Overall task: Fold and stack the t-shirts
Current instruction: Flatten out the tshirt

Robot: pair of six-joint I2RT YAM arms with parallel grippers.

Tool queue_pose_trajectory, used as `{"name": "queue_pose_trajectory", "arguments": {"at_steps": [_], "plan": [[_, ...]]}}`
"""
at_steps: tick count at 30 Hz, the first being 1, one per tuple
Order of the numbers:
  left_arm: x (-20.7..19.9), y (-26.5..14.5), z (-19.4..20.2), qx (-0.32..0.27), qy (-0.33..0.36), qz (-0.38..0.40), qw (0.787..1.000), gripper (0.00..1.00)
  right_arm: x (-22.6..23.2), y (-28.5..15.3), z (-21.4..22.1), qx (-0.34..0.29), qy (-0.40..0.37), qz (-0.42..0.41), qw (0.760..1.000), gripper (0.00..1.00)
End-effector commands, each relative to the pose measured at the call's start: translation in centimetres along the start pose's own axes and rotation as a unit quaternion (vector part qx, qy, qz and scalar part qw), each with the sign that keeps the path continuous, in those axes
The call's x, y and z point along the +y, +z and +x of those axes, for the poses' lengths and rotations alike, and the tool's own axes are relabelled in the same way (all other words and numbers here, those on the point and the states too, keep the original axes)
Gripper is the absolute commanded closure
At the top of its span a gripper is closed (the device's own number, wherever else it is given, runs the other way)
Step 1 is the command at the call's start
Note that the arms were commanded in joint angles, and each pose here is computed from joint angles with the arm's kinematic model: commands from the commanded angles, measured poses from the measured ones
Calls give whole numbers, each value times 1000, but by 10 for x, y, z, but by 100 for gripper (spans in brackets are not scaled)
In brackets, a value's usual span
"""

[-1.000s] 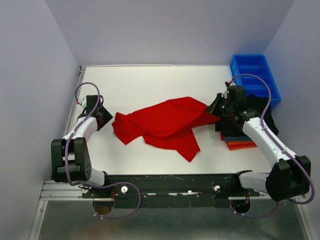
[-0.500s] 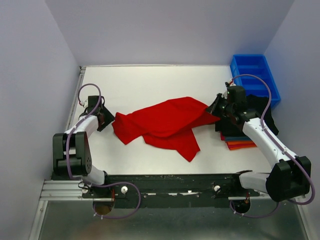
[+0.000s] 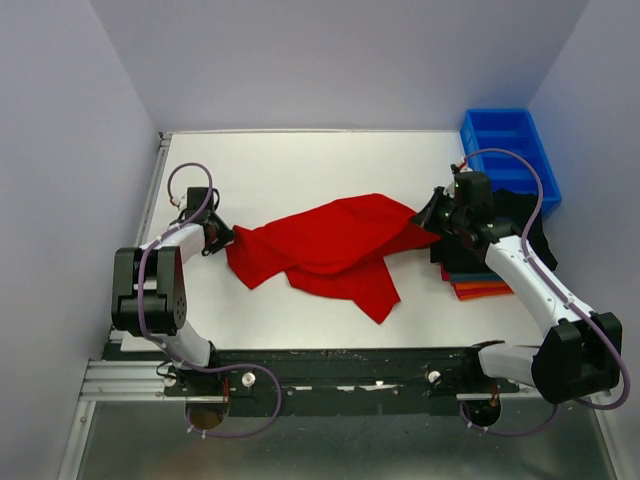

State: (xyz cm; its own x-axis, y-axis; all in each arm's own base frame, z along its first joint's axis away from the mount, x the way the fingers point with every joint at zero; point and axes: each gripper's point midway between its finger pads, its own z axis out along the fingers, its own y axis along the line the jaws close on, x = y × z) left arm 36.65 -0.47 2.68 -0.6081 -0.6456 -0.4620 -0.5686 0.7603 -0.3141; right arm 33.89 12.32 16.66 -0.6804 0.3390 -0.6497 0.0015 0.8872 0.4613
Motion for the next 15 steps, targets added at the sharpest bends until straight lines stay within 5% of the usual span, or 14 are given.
{"name": "queue_pose_trajectory", "arguments": {"at_steps": [1,7,15], "plan": [[-1,6,24,23,-22,18,999,68,-3,-3,-1,-7,3,10,1000,97],[-1,11,25,27,-17,17,999,100,-3,-4,0,-6,2,9,1000,97],[-4,-26,-4,-22,-5,11,1000,100,-4,-5,-2,-8,0,12,1000,97]]}}
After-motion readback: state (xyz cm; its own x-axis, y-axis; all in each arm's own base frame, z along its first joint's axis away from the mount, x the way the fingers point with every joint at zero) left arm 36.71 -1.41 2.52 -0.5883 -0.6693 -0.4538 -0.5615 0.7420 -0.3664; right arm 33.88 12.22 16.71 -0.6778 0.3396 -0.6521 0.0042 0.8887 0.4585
